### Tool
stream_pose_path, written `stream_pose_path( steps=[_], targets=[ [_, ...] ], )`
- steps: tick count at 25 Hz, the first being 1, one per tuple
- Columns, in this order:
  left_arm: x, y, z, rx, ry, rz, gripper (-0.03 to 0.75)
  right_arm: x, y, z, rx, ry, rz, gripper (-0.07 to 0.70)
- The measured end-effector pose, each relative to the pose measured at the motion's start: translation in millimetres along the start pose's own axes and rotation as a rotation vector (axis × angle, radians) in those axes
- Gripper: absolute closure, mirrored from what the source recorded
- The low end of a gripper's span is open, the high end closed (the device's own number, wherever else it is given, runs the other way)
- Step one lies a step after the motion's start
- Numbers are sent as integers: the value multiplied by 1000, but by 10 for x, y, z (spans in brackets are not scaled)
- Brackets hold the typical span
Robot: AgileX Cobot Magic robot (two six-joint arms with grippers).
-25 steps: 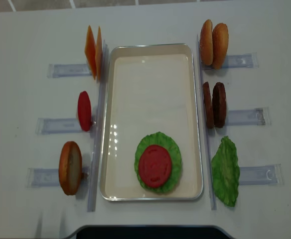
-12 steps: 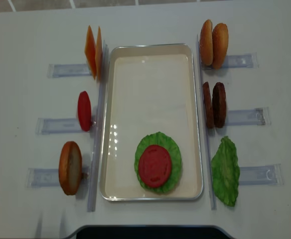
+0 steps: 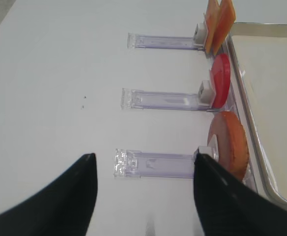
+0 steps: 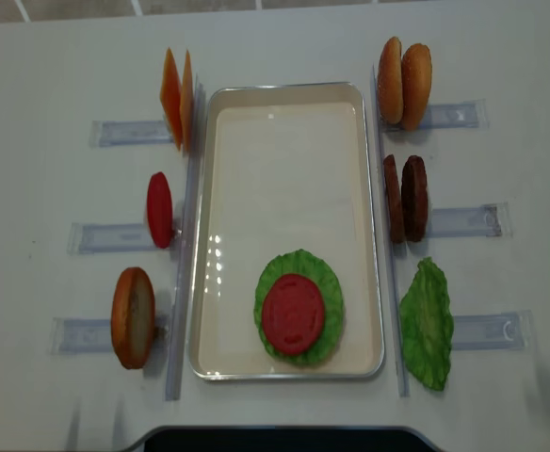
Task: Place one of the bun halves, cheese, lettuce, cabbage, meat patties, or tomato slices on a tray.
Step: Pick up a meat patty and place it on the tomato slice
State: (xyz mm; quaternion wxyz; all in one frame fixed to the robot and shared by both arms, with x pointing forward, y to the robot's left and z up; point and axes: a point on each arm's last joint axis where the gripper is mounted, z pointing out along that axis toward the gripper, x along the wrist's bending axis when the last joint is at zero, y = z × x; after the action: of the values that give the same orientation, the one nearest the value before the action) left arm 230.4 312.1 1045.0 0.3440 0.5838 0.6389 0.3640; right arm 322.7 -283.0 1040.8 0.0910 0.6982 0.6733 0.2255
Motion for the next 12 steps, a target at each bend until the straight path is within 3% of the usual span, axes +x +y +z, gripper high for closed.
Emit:
stream_pose_path(
  steps=[5, 12],
  targets=[
    [1, 0, 0, 0, 1, 0, 244, -11, 416, 214, 169, -8, -7, 161],
    [1, 0, 0, 0, 1, 0, 244, 4, 949, 293, 202, -16, -13, 161]
  ],
)
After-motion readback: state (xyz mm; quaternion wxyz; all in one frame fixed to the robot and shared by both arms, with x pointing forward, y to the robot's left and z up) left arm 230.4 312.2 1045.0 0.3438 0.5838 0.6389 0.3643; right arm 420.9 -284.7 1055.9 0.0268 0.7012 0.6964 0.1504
